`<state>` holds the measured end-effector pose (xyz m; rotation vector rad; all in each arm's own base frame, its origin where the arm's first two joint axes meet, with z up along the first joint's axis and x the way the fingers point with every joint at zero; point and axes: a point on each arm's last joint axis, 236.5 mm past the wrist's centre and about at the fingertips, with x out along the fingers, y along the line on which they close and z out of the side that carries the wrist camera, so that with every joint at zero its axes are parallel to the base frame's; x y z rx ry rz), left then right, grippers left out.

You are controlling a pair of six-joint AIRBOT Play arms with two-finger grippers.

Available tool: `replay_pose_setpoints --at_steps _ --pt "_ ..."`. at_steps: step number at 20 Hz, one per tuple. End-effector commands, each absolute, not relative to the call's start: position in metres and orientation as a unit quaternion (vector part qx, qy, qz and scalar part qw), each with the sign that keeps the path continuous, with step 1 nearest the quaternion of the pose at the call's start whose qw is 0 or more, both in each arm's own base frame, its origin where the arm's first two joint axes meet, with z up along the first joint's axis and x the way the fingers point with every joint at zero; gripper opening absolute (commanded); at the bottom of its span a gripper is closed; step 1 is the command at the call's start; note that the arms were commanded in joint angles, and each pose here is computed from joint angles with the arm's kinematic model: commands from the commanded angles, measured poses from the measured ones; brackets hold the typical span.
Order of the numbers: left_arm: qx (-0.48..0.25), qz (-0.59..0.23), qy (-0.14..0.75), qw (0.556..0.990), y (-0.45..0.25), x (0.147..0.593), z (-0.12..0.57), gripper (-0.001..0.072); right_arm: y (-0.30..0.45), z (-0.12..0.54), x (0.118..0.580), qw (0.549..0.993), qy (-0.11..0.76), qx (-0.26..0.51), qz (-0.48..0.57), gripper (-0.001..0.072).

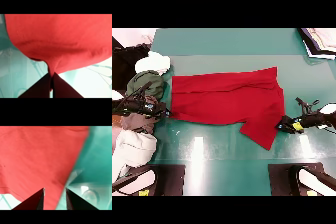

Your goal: Fold the shirts.

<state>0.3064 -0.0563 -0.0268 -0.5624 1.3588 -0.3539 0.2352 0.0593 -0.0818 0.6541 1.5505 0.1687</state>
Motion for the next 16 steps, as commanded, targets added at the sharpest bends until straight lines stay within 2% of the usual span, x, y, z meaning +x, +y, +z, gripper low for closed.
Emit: replay_pose_setpoints --at_steps 1,2,3,4,6,9,12,16 --pt "-0.255 -0.165 0.620 0.724 -0.057 0.304 -0.025 0.0025 0.064 -0.089 0.246 0.688 0.670 0.267 0.074 0.0289" --pt "-0.255 -0.166 0.621 0.722 -0.058 0.303 -0.025 0.0025 0.063 -0.090 0.246 0.690 0.670 0.263 0.074 0.0137" --pt "-0.255 -0.167 0.622 0.721 -0.058 0.302 -0.025 0.0025 0.062 -0.090 0.246 0.690 0.670 0.264 0.073 0.0041" --pt "-0.255 -0.167 0.622 0.721 -0.058 0.302 -0.025 0.0024 0.061 -0.089 0.246 0.689 0.670 0.266 0.072 0.0015" --pt "-0.255 -0.171 0.626 0.717 -0.060 0.299 -0.025 0.0024 0.052 -0.083 0.242 0.694 0.668 0.260 0.066 0.0014" --pt "-0.251 -0.185 0.638 0.704 -0.065 0.287 -0.019 0.0023 0.018 -0.062 0.217 0.707 0.677 0.199 0.043 0.0014" --pt "-0.188 -0.192 0.643 0.717 -0.074 0.269 -0.007 0.0023 -0.002 -0.029 0.184 0.704 0.687 0.175 0.021 0.0014" --pt "-0.121 -0.233 0.637 0.724 -0.113 0.244 0.018 0.0024 0.003 0.005 0.184 0.754 0.636 0.164 0.022 0.0014"
